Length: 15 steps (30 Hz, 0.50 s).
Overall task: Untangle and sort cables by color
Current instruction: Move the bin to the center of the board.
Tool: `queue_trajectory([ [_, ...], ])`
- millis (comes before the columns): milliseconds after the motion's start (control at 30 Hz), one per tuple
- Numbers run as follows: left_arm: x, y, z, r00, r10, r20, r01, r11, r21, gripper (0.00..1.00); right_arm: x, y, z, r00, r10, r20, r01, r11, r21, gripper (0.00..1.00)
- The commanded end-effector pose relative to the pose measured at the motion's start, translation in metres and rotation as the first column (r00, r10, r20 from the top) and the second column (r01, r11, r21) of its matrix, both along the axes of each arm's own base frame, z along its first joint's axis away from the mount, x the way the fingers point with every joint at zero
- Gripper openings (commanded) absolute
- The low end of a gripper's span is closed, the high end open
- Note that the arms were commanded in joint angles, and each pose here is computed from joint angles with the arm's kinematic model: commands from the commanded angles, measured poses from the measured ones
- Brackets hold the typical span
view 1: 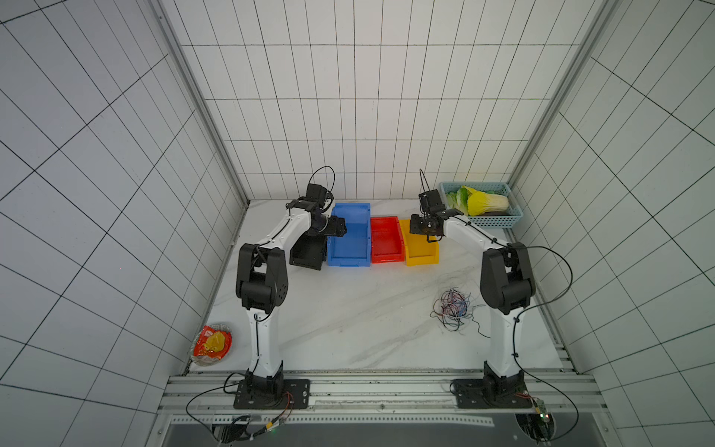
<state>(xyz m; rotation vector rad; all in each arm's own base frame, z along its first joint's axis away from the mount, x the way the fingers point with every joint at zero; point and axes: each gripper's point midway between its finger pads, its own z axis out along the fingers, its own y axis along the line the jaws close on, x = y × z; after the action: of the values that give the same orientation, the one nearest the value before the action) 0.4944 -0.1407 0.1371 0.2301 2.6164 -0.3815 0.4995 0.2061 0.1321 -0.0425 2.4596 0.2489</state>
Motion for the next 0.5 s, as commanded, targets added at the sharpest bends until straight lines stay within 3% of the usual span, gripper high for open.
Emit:
queue_trajectory([
  [0,-0.014,0.009,0.057,0.996,-0.002,0.095,0.004,1.000,-0.015,0.97,-0.028,-0.013,0.039,0.998,-0.061,0.027,0.060,0.998,0.037,0.54],
  [333,-0.068,0.053,0.110,0.979,-0.003,0.204,-0.011,0.998,0.068,0.98,-0.116,-0.034,0.076,0.991,-0.119,0.061,0.113,0.989,0.095,0.63],
  [467,-0.104,0.058,0.120,0.976,-0.100,0.191,0.082,0.992,0.098,0.98,-0.152,-0.066,0.064,0.977,-0.200,0.078,0.196,0.979,0.057,0.69],
])
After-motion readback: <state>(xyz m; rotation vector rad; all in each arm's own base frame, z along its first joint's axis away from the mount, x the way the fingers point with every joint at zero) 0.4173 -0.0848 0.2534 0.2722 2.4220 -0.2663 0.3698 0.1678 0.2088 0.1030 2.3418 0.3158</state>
